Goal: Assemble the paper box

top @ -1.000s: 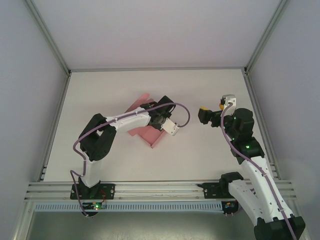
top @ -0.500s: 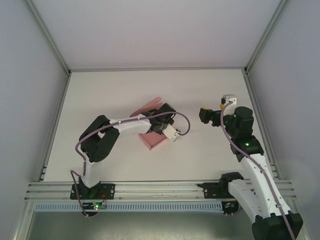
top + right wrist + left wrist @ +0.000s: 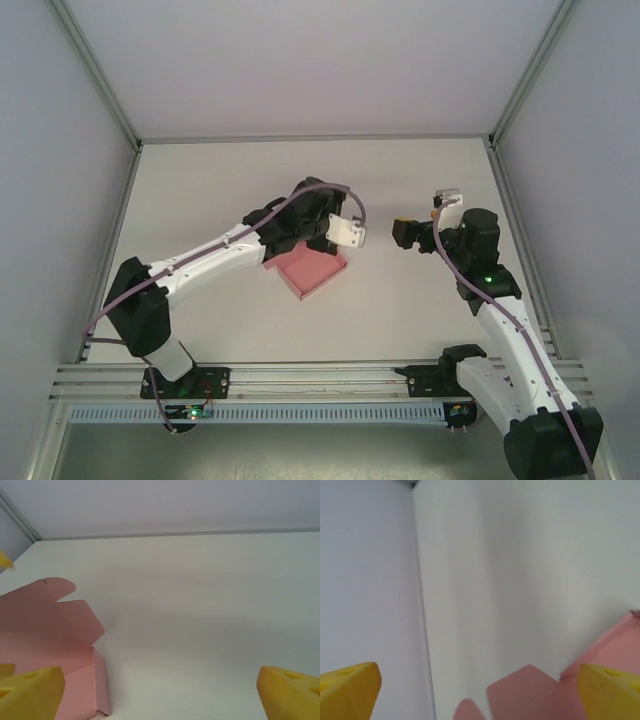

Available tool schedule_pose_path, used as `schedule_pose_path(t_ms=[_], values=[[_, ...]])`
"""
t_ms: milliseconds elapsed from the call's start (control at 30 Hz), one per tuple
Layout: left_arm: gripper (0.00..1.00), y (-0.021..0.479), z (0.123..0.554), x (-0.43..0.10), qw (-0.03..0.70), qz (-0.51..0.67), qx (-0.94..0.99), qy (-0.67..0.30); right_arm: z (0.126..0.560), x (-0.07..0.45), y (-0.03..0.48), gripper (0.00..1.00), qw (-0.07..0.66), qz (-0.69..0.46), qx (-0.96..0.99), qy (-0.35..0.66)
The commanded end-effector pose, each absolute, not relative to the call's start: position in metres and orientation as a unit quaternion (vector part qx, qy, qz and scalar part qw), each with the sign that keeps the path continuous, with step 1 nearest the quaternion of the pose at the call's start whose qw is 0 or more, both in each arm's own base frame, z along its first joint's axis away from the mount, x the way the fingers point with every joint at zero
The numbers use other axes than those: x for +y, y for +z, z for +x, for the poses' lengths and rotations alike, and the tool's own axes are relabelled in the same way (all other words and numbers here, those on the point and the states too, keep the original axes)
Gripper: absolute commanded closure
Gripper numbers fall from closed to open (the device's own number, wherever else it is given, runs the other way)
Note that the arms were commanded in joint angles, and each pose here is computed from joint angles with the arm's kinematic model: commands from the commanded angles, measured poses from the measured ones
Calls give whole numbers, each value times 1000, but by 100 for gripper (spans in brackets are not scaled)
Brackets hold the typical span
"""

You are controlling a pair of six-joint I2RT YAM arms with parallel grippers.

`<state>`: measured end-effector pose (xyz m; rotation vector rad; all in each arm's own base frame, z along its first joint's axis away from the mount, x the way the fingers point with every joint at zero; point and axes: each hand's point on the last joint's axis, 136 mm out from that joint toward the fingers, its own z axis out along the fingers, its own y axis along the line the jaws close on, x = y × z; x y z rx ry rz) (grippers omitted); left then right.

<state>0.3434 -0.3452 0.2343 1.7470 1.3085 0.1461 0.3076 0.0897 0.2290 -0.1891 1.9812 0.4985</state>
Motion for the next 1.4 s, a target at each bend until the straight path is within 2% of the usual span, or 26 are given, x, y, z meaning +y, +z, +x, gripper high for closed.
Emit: schedule_pose_path(t_ms=[0, 167, 300, 433, 567, 733, 933, 1200, 1367], values=[[0, 287, 357, -319, 498, 518, 695, -5, 313, 113, 239, 2, 529, -175, 796, 237], [0, 286, 351, -248, 496, 296, 816, -39, 316, 164, 233, 2, 485, -376, 737, 284], [0, 257, 333, -173, 438, 122, 888, -71, 329, 200, 220, 2, 426, -526, 685, 271], [0, 229, 314, -125, 407, 24, 910, -82, 347, 223, 218, 2, 373, -616, 630, 291], [0, 218, 302, -123, 400, 17, 908, -125, 348, 246, 215, 2, 305, -697, 567, 315], [0, 216, 298, -124, 403, 28, 904, -137, 370, 264, 183, 2, 211, -727, 575, 309], [0, 200, 292, -141, 373, 71, 909, -171, 395, 278, 166, 2, 199, -715, 594, 311], [0, 179, 291, -142, 350, 82, 919, -163, 398, 290, 124, 2, 168, -691, 633, 306], [0, 176, 294, -150, 340, 94, 920, -172, 399, 296, 115, 9, 161, -692, 637, 300]])
